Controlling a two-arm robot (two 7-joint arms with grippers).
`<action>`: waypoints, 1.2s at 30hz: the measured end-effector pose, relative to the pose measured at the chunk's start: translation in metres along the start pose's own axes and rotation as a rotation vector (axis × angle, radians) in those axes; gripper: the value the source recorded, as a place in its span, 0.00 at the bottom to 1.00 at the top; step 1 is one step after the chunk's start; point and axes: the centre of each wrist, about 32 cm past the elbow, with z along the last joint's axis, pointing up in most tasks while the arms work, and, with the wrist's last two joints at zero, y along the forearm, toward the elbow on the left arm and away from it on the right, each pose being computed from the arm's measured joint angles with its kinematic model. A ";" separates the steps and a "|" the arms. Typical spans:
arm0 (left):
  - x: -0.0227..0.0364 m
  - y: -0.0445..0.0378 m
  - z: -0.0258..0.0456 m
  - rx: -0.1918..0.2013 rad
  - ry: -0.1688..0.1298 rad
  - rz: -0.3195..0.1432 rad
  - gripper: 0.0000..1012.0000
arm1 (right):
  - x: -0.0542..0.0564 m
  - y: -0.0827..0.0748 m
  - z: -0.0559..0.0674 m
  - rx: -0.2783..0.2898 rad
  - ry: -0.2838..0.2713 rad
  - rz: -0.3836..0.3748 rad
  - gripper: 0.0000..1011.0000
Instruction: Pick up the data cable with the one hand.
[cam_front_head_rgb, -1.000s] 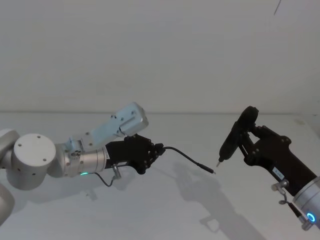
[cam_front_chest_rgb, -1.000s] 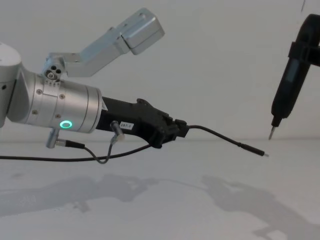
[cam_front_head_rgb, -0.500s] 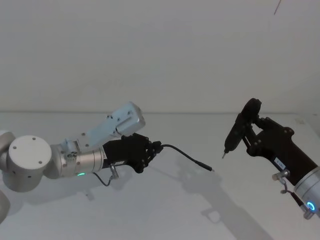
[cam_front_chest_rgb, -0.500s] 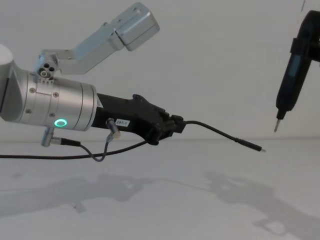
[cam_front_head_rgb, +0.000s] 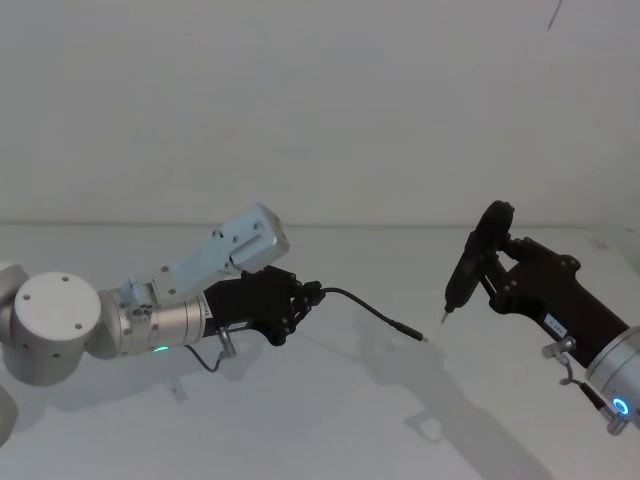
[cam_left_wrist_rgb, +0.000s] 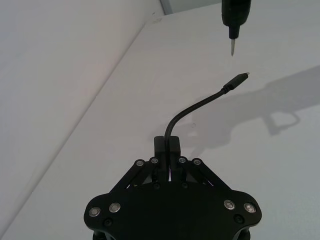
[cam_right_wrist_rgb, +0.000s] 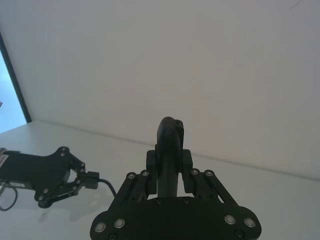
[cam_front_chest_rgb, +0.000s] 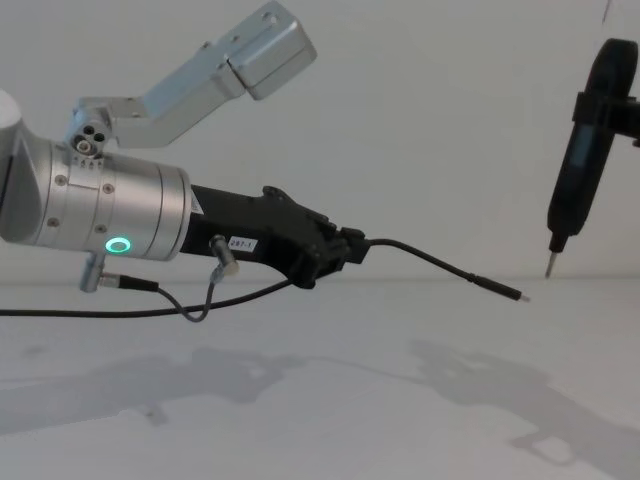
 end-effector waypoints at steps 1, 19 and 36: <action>0.0000 0.0001 0.0000 0.000 0.000 0.000 0.05 | 0.000 0.000 0.000 -0.003 0.002 0.004 0.28; -0.0002 0.0007 0.0002 -0.002 -0.002 0.003 0.05 | 0.003 0.002 0.002 -0.045 0.037 0.067 0.28; -0.0004 0.0008 0.0001 -0.002 -0.002 0.003 0.05 | 0.002 0.001 0.003 -0.050 0.035 0.080 0.28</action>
